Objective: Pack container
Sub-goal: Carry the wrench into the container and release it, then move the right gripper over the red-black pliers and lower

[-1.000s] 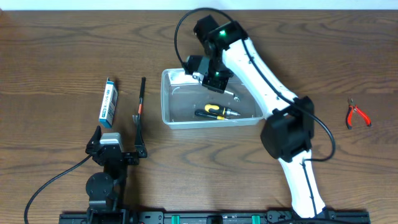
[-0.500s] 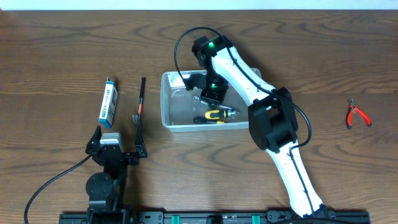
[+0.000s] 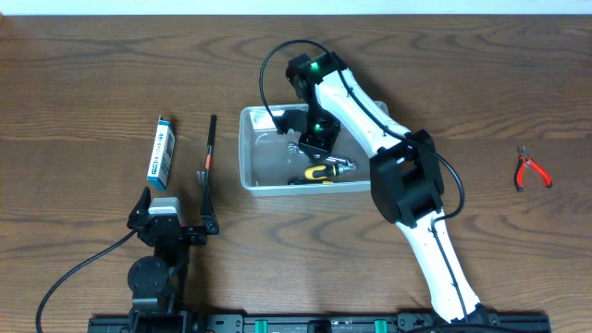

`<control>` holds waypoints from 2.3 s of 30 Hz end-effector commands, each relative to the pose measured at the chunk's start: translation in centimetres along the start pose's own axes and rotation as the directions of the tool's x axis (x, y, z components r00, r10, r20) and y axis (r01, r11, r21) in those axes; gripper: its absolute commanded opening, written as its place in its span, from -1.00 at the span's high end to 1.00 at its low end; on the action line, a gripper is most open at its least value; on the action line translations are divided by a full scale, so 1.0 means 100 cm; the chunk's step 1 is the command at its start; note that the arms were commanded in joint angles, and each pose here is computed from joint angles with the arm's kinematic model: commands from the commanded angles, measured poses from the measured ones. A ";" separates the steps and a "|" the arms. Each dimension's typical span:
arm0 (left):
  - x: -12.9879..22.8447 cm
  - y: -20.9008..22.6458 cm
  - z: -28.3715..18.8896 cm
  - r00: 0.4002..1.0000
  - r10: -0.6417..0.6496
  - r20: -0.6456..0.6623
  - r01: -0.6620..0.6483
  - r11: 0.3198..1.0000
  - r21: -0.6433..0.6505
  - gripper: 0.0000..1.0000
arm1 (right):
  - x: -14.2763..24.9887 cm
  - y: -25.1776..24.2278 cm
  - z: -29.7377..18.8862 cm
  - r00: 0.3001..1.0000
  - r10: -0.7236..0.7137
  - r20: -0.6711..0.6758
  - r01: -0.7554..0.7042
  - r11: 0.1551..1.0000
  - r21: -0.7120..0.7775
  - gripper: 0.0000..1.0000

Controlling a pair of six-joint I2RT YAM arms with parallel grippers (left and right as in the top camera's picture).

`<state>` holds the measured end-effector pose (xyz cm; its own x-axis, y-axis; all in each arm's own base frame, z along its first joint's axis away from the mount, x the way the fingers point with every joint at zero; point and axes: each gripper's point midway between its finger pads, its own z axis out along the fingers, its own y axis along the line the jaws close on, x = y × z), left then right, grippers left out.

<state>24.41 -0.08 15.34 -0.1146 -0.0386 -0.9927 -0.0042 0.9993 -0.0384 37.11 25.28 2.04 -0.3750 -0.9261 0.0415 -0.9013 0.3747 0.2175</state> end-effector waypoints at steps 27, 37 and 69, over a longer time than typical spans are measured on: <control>0.017 0.001 0.002 0.999 0.011 -0.043 -0.011 1.000 -0.006 -0.96 | 0.251 -0.080 -0.242 0.358 0.817 0.451 -0.933 0.333 0.137 -0.07; 0.017 0.001 0.002 0.999 0.011 -0.043 -0.011 1.000 -0.006 -0.96 | 0.315 -0.102 -0.200 0.192 0.909 0.369 -0.981 0.169 0.092 0.02; 0.017 0.001 0.002 0.999 0.011 -0.043 -0.011 1.000 -0.006 -0.96 | 0.407 -0.120 -0.035 0.073 0.967 0.243 -0.997 0.081 -0.019 -0.07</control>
<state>24.41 -0.08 15.34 -0.1146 -0.0386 -0.9927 -0.0042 0.9993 -0.0384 33.51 -16.75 4.46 -0.9467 0.3218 -0.0170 0.3217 0.9468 0.0082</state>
